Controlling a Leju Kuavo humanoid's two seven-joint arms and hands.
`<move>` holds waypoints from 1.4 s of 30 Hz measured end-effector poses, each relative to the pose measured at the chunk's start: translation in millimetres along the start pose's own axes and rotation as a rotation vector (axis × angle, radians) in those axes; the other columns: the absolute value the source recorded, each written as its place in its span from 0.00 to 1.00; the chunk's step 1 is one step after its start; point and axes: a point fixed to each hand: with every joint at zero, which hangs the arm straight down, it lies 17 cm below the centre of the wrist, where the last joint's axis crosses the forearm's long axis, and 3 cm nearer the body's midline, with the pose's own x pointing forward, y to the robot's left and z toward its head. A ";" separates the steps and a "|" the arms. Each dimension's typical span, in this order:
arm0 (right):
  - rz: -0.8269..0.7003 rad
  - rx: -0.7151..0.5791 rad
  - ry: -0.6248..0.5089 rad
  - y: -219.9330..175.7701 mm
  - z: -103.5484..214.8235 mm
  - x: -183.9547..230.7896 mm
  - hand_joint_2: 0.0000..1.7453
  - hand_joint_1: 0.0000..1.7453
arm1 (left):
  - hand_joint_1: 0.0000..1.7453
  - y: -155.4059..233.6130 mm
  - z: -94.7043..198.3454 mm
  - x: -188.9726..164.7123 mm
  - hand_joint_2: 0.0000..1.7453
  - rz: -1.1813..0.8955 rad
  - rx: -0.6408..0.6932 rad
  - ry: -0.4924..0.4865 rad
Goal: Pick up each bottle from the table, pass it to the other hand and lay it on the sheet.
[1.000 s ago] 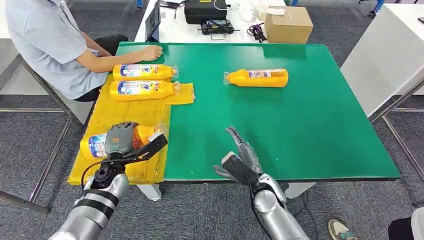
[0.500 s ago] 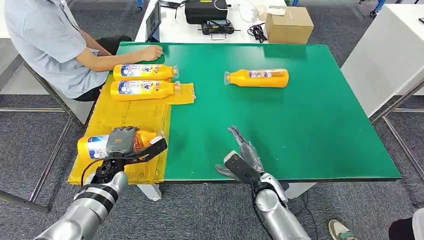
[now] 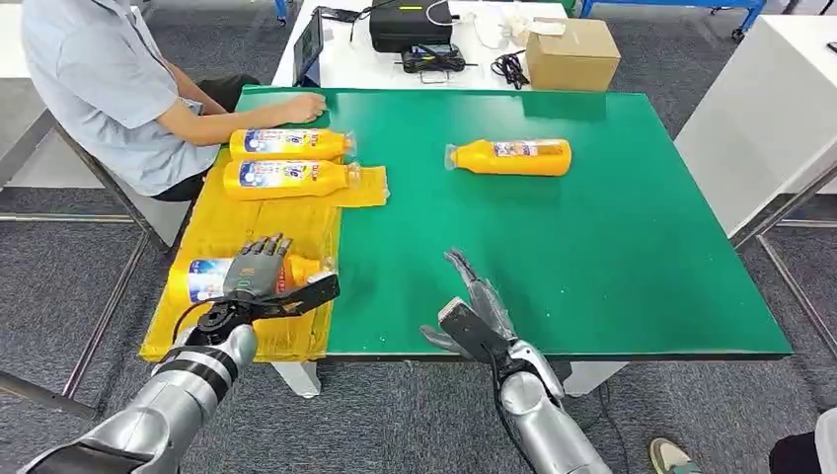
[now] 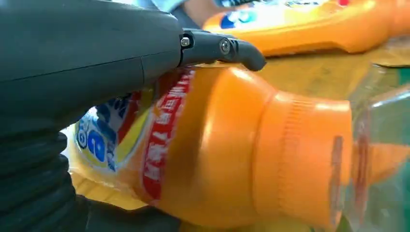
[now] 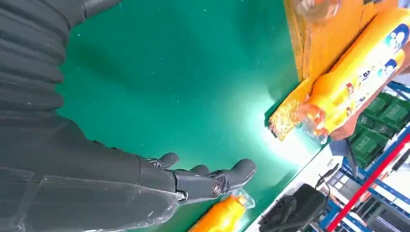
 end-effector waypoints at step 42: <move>-0.019 -0.013 0.022 -1.4 -2.3 -12.7 1.00 0.00 | 0.00 93.2 42.6 132.3 1.00 0.212 0.409 -0.305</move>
